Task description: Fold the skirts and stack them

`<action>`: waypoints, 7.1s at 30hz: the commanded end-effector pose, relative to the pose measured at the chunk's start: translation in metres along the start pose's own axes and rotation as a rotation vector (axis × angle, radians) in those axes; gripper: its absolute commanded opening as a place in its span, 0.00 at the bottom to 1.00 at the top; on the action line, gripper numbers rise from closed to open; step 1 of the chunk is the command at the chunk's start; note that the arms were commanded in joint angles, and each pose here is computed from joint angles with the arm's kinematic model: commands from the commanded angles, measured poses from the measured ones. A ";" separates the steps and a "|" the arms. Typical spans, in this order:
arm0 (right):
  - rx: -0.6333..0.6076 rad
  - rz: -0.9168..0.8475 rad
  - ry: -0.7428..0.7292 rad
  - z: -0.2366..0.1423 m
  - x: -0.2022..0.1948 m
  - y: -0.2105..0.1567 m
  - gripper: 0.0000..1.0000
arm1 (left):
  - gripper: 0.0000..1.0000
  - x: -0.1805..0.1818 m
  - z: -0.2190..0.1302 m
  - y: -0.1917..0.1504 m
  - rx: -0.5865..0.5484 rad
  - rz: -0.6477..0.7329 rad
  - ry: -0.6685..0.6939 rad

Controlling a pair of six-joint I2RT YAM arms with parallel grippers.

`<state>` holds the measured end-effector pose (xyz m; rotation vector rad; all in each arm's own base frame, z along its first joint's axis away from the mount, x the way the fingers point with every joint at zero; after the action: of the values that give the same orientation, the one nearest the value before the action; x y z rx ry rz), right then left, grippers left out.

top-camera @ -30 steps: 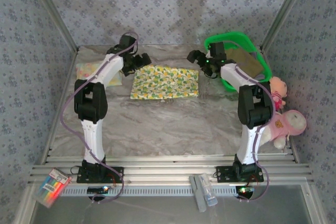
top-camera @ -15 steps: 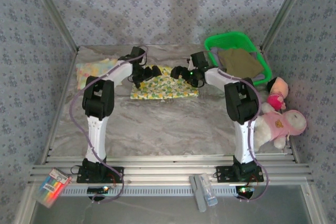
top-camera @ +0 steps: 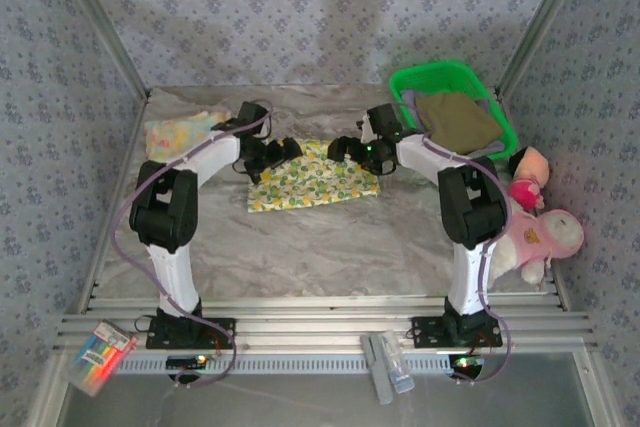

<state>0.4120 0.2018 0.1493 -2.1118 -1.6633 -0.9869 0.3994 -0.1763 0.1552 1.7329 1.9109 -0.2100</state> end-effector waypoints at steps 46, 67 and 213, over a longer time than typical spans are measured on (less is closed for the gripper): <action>-0.185 0.109 -0.008 0.060 -0.048 0.048 0.98 | 1.00 -0.005 0.044 0.099 -0.062 0.032 -0.101; -0.120 0.134 0.114 -0.031 -0.019 0.005 1.00 | 1.00 -0.024 -0.028 0.037 -0.113 0.007 0.060; -0.089 0.277 0.072 -0.023 -0.093 0.004 0.39 | 0.43 0.068 0.053 -0.019 0.255 0.085 0.146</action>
<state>0.3891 0.1041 0.0970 -2.3575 -1.2389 -0.9096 0.4020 -0.1303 0.0999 2.0258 2.0268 -0.2000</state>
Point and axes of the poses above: each hand's point on the last joint's axis, 136 mm out from that joint toward the fingers, its own z axis out along the fingers, its own x axis along the line the jaws close on, y = z × x, the point moved 8 cm from there along -z, back along the fingers, and after that the axes turned 13 degrees about z, right-handed, at the moved point
